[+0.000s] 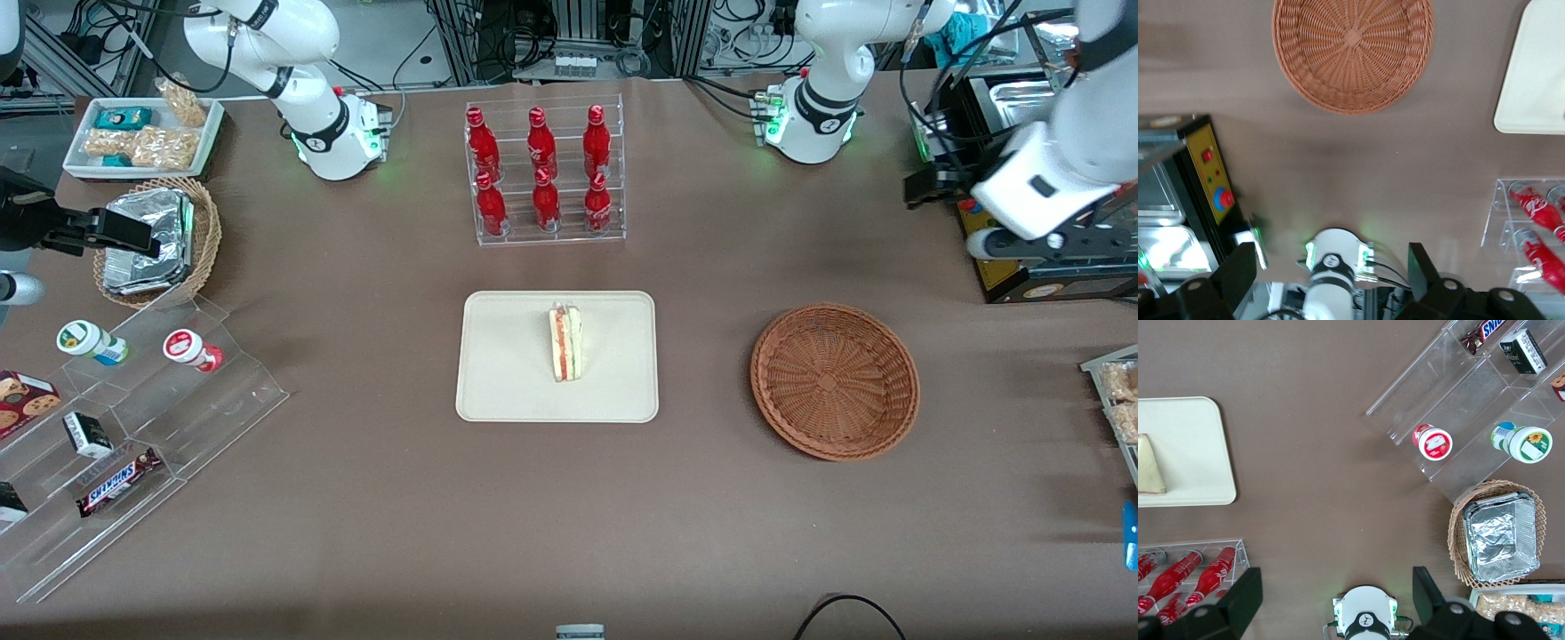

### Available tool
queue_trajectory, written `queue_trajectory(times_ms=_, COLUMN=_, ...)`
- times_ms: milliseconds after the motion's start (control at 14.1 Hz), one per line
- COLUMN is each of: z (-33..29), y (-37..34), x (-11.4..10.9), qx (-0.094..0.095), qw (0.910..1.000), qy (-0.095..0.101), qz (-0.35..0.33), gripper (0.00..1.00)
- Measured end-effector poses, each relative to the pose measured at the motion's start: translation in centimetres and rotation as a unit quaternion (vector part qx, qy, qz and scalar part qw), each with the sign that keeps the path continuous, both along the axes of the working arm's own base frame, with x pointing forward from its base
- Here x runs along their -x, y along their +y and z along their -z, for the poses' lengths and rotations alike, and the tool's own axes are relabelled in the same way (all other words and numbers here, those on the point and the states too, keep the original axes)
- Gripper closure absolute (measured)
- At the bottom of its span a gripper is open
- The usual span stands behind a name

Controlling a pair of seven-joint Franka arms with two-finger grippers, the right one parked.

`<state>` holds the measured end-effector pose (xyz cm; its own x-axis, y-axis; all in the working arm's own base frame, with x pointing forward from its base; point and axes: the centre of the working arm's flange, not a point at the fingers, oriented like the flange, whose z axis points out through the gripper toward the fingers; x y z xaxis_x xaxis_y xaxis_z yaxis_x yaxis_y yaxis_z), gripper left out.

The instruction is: Place sandwich from basket to tray

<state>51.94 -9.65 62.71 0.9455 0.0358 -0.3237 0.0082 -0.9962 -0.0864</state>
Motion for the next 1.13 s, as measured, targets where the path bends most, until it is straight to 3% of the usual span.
queue_trajectory(times_ms=212, z=-0.4, y=-1.2, x=0.5, qx=-0.002, qw=0.9998, qy=-0.003, qz=-0.019, gripper=0.0)
queue_trajectory(times_ms=566, z=-0.7, y=2.2, x=0.1, qx=0.021, qw=0.9997, qy=-0.003, qz=-0.016, gripper=0.0)
queue_trajectory(times_ms=1131, z=-0.6, y=1.9, x=-0.1, qx=0.025, qw=0.9996, qy=-0.004, qz=-0.009, gripper=0.0)
